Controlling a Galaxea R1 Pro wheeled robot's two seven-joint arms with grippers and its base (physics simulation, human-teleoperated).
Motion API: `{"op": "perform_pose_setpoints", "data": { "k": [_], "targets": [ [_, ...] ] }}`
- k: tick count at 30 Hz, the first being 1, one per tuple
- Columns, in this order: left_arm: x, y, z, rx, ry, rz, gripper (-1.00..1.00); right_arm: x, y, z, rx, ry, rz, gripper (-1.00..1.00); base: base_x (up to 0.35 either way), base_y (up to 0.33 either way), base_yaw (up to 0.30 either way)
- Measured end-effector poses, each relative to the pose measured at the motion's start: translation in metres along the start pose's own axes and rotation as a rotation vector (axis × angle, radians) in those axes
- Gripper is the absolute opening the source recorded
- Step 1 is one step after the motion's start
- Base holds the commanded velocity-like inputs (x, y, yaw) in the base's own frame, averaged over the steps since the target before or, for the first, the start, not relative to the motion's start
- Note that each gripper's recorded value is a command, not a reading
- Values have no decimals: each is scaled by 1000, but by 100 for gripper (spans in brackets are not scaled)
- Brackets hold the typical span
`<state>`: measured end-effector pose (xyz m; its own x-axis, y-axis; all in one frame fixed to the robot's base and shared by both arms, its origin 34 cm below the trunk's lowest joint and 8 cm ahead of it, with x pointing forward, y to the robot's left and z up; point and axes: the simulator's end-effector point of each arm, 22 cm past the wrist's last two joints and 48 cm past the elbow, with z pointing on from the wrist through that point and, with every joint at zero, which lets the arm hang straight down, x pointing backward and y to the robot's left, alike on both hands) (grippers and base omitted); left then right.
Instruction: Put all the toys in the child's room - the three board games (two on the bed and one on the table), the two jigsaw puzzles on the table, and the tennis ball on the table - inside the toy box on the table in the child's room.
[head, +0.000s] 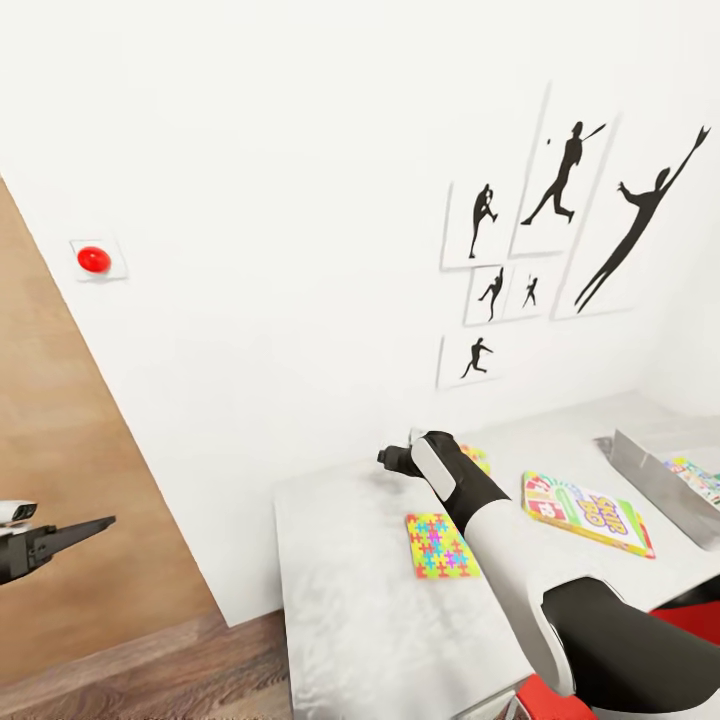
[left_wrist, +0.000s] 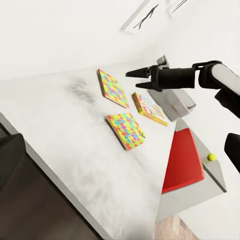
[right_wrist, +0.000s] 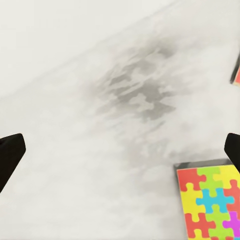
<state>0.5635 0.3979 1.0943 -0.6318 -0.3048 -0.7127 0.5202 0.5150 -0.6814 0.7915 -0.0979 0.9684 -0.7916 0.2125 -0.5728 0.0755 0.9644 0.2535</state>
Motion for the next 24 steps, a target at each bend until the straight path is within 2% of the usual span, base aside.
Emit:
{"op": "perform_pose_setpoints", "data": {
  "k": [16, 24],
  "targets": [
    [6, 9, 3, -7, 10, -20, 100, 5, -13, 13, 42, 5, -41, 100, 0, 0, 0],
    [9, 13, 4, -11, 17, -31, 100, 5, -38, 20, 78, 9, -38, 100, 0, 0, 0]
  ]
}}
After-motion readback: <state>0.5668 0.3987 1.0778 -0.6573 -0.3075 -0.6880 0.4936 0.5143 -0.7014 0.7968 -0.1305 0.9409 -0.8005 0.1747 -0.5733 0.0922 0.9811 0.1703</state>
